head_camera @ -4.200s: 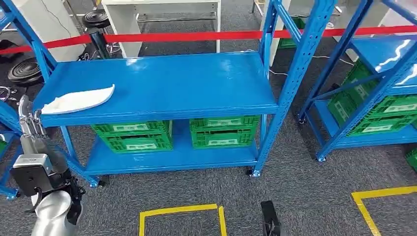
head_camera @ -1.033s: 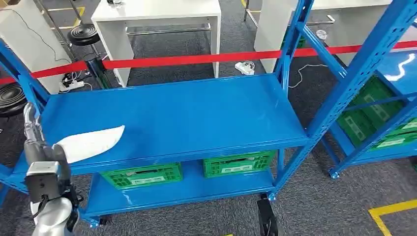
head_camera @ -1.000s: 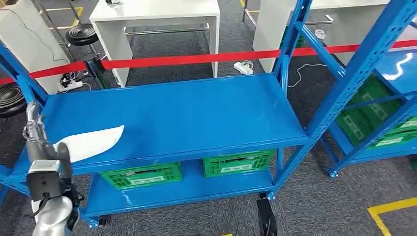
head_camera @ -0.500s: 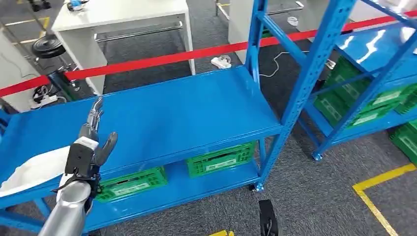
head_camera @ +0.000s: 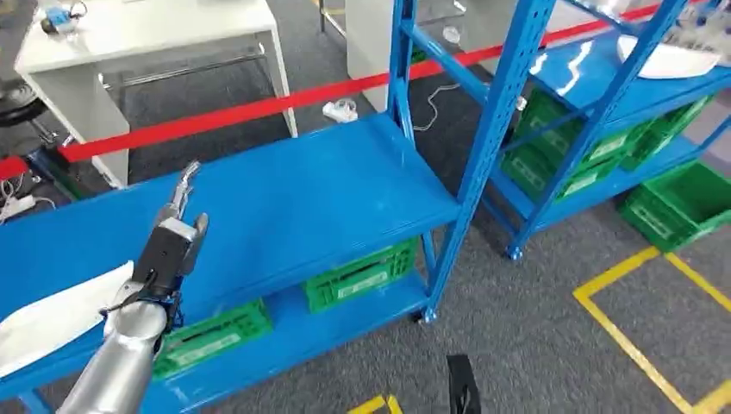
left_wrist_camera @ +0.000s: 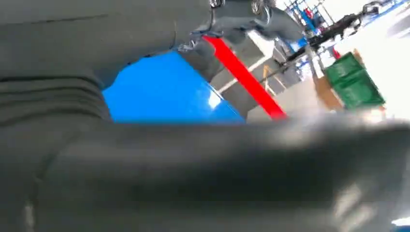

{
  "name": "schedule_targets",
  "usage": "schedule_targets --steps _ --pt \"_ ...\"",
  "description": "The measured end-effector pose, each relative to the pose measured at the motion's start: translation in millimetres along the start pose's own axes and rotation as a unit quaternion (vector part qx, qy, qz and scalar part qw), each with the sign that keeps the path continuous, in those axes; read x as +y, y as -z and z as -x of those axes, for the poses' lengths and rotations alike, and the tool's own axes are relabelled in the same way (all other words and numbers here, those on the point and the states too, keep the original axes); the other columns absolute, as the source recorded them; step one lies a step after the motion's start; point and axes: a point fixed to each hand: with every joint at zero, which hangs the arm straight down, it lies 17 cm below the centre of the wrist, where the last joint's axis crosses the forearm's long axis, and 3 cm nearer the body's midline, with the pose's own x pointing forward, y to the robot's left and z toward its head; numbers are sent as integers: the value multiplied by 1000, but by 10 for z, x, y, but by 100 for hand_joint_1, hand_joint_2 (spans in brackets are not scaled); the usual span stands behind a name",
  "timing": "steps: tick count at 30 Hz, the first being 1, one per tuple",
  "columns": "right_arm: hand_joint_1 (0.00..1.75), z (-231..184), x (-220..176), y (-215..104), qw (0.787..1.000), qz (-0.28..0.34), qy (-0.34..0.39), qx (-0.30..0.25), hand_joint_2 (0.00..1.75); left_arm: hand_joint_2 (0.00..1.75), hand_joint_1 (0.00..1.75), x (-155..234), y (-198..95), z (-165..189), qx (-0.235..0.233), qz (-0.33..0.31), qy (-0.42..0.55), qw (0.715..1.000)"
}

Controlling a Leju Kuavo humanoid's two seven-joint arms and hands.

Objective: Take the parts from the cabinet and place them on the table.

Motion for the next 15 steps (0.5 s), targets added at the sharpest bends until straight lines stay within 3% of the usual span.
schedule_targets --steps 1,9,15 --pt "0 16 -12 -2 1000 2 0 2 0 175 0 -5 -9 22 3 0 3 1000" --pt "0 66 -28 -2 1000 5 5 17 0 175 0 189 -74 292 45 -47 103 992" --pt "0 66 -35 -1 1000 7 8 17 0 175 0 196 -126 393 57 -43 116 991"
